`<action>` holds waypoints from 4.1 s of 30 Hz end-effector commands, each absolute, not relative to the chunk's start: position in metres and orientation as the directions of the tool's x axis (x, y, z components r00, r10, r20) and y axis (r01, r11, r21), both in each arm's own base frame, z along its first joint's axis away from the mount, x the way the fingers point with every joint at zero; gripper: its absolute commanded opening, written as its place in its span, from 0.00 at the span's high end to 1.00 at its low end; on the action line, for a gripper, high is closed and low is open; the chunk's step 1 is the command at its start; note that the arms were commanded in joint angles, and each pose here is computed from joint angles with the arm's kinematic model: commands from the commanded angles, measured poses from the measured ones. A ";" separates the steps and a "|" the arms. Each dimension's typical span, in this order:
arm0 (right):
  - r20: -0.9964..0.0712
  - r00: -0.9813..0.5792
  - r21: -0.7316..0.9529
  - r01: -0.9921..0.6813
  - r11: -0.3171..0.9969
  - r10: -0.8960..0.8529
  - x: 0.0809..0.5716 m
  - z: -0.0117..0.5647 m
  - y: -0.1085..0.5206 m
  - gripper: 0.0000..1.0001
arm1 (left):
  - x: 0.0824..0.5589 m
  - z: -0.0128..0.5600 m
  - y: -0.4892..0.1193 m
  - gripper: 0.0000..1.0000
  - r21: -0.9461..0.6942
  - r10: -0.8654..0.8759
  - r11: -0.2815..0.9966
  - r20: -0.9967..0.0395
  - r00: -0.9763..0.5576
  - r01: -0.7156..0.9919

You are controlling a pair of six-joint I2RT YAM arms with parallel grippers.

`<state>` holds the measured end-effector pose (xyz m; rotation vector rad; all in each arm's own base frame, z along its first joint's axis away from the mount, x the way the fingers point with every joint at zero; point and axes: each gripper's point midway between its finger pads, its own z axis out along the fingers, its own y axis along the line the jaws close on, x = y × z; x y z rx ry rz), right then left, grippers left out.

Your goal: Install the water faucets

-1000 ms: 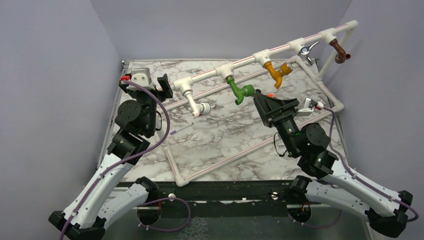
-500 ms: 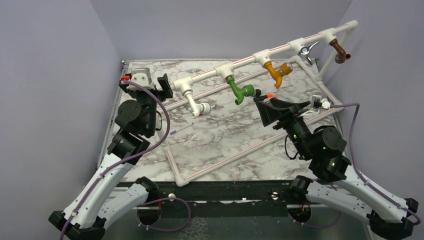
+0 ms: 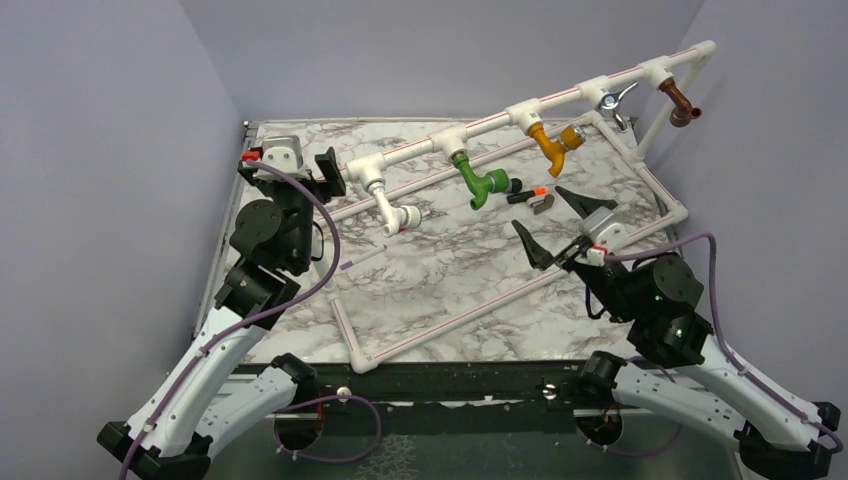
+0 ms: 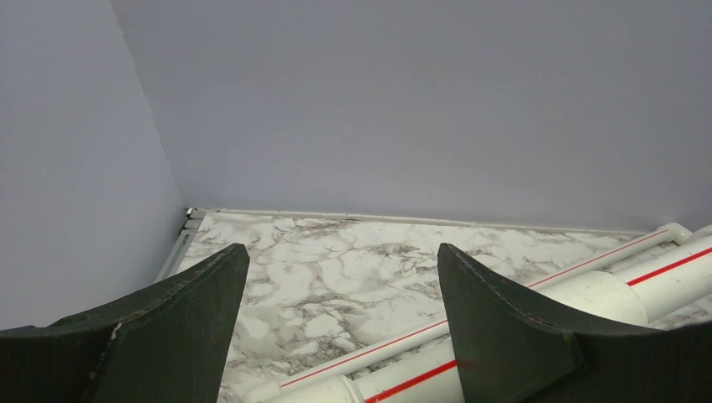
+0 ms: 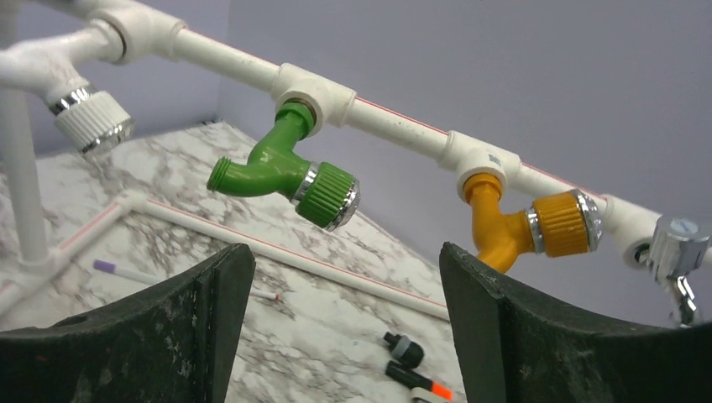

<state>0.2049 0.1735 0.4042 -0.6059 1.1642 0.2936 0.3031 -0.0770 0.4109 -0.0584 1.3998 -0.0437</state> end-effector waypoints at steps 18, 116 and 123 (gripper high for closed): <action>-0.258 0.795 -0.940 -0.076 0.333 -0.549 0.223 0.401 0.227 0.19 | 0.310 0.370 -0.090 0.16 -0.002 -0.003 0.999 -0.999 0.042 0.033; -0.532 -0.061 0.740 -0.519 0.428 0.845 0.264 0.411 0.256 1.00 | 0.306 0.375 -0.089 0.16 -0.014 -0.016 0.999 -0.998 0.054 0.040; -0.281 -0.211 0.891 -0.421 0.173 0.936 0.266 0.419 0.260 0.99 | 0.306 0.375 -0.089 0.16 -0.015 -0.017 0.999 -0.998 0.055 0.040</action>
